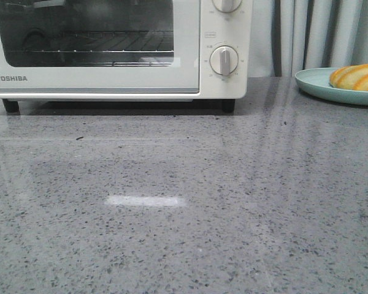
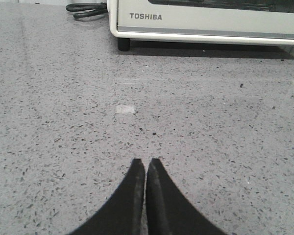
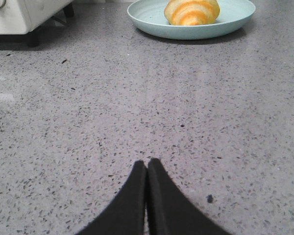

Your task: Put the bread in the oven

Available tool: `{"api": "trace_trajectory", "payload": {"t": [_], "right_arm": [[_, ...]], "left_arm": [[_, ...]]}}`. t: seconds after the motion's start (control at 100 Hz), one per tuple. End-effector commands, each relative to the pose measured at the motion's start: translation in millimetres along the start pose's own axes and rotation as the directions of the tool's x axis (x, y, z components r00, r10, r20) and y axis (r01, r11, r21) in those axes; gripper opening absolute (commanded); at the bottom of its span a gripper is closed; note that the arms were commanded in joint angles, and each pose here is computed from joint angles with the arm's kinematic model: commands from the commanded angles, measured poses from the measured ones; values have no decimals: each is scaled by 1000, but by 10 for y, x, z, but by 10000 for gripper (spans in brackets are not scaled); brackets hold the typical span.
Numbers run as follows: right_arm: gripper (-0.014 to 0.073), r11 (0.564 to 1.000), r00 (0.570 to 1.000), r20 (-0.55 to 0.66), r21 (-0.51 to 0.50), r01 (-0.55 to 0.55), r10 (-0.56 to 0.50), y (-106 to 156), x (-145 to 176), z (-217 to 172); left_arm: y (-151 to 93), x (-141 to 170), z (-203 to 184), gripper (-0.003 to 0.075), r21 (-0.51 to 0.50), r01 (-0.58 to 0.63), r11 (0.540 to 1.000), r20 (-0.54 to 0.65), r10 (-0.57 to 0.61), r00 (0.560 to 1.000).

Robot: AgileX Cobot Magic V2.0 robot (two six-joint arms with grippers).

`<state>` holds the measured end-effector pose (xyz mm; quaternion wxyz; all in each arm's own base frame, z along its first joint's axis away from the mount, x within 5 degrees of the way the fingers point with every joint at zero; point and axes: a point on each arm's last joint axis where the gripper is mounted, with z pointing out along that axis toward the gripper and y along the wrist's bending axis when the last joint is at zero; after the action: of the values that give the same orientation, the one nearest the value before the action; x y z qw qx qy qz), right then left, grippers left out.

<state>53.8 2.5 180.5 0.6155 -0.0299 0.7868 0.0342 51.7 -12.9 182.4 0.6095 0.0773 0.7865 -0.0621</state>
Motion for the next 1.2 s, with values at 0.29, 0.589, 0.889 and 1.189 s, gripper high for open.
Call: {"api": "trace_trajectory", "payload": {"t": [0.29, 0.589, 0.889, 1.189], "right_arm": [[-50, 988, 986, 77, 43, 147, -150, -27, -37, -8], [-50, 951, 878, 378, 22, 307, -293, 89, -296, -72], [-50, 935, 800, 488, -239, -261, 348, 59, -502, -171], [-49, 921, 766, 513, -256, -295, 388, 53, -903, -232]], "left_arm": [[7, 19, 4, -21, -7, 3, 1000, 55, -3, 998], [13, -189, -32, -21, 120, 446, 887, 257, -462, 849], [102, -383, -113, -22, 155, 563, 812, 396, -573, 718], [32, -1188, -132, -21, 56, 231, 971, 334, -237, 912]]}}
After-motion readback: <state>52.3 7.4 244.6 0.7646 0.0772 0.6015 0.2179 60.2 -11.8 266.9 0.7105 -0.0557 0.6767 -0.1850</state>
